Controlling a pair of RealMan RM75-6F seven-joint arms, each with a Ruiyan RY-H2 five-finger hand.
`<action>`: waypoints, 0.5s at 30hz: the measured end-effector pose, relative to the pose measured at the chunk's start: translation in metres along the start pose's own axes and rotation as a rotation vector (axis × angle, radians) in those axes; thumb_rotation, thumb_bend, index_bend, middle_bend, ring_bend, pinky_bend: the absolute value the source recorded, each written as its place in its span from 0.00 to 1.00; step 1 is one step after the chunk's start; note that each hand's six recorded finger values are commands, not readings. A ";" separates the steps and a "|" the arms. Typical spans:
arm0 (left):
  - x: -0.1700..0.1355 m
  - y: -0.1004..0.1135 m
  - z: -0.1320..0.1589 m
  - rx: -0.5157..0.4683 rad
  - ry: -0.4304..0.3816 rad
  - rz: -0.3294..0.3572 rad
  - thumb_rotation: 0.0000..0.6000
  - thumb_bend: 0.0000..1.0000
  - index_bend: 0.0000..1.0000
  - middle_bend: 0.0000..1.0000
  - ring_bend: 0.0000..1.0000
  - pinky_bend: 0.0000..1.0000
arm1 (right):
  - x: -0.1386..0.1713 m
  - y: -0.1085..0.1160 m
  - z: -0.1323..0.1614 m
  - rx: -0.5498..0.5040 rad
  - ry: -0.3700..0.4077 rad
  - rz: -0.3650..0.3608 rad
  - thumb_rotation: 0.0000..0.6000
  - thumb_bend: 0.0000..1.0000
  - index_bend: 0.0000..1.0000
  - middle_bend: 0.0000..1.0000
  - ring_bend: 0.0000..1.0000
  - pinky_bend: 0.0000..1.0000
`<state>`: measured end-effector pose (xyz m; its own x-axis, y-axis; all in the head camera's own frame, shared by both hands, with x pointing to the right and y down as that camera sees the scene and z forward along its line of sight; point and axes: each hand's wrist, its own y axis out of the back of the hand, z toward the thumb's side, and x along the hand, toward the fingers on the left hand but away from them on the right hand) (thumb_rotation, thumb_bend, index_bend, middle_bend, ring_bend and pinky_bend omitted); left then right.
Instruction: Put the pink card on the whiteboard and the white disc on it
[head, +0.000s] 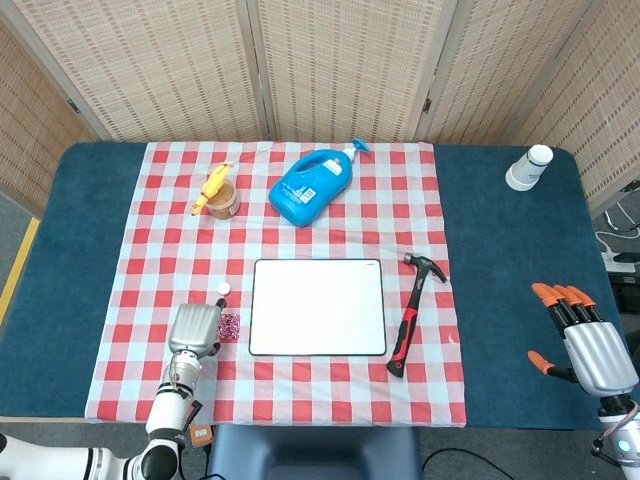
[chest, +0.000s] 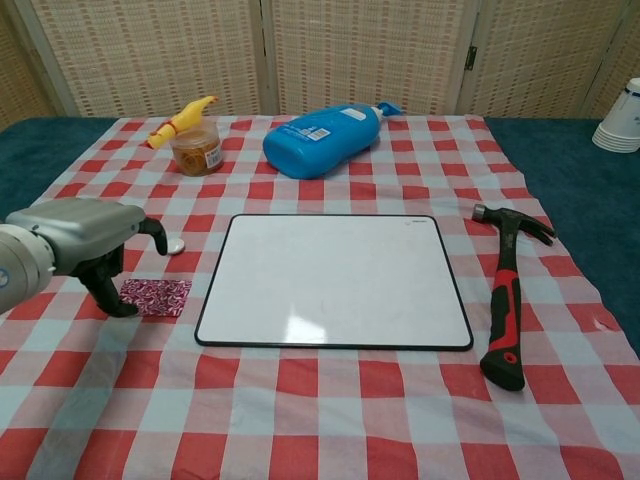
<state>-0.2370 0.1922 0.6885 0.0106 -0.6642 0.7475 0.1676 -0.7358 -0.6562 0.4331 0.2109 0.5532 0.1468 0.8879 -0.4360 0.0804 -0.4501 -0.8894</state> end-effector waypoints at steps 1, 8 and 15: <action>0.001 -0.002 -0.001 -0.004 0.003 -0.002 1.00 0.24 0.27 1.00 1.00 1.00 | 0.000 0.000 0.000 0.000 0.000 0.000 1.00 0.12 0.06 0.12 0.06 0.13; 0.004 -0.010 -0.002 -0.020 0.013 -0.008 1.00 0.24 0.28 1.00 1.00 1.00 | 0.000 0.000 0.000 0.001 -0.001 0.000 1.00 0.12 0.06 0.12 0.06 0.13; 0.004 -0.016 -0.001 -0.030 0.014 -0.011 1.00 0.24 0.29 1.00 1.00 1.00 | 0.000 0.000 0.000 0.001 -0.002 0.000 1.00 0.12 0.06 0.12 0.06 0.13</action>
<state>-0.2404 0.2012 0.7025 -0.0046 -0.6580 0.7530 0.1380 -0.7463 -0.6512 0.4333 0.2108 0.5531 0.1445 0.8881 -0.4364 0.0795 -0.4500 -0.8895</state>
